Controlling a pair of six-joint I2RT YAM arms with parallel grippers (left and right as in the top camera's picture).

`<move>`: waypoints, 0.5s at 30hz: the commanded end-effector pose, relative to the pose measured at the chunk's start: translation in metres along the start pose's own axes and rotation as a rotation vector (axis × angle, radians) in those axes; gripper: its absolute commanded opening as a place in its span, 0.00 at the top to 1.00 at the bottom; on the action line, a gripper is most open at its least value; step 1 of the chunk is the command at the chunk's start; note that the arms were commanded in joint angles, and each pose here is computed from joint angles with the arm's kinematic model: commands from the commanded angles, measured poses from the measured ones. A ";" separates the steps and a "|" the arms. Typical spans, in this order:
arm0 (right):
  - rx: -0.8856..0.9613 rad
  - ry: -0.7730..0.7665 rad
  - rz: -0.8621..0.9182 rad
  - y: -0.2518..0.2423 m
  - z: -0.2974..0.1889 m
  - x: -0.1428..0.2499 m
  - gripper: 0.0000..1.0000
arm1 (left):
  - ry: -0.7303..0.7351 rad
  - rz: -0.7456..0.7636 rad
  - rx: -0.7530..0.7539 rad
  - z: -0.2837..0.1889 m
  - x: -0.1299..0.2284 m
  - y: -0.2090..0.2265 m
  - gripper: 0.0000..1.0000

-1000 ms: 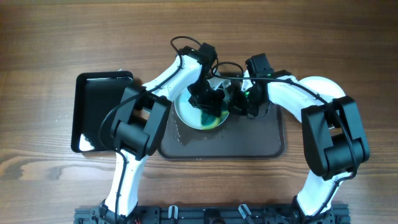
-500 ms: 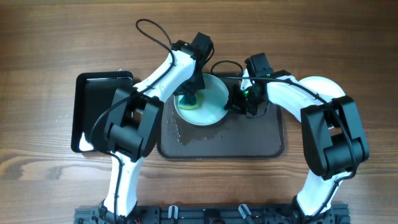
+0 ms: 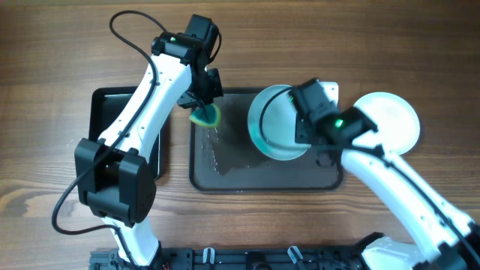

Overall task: Clean dirty plates on tray and stack at the side
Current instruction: 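Carry the last plate with the right gripper onto the stack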

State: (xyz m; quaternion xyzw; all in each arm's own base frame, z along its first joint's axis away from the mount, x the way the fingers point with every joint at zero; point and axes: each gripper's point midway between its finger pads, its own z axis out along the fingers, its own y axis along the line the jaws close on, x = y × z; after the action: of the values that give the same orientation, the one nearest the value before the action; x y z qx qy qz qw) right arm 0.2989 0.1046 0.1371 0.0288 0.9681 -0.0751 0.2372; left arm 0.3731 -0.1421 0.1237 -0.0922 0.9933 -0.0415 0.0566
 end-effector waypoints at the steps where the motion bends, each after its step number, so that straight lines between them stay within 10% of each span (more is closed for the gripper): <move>1: 0.283 -0.309 -0.048 -0.029 -0.048 -0.028 0.96 | -0.002 0.051 0.023 0.001 0.004 -0.013 0.96; 8: 0.635 -0.681 -0.312 -0.028 -0.128 -0.051 0.96 | -0.012 0.076 0.033 0.001 0.007 -0.024 0.96; 15: 0.715 -0.739 -0.333 -0.029 -0.144 -0.058 0.96 | -0.013 0.076 0.033 0.001 0.007 -0.024 0.96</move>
State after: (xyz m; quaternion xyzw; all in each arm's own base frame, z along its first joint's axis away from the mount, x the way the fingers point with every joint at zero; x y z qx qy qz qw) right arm 0.2847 0.1017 0.2762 -0.0901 0.7500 -0.4220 0.5013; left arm 0.3718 -0.1643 0.1246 -0.0646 0.9943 -0.0506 0.0683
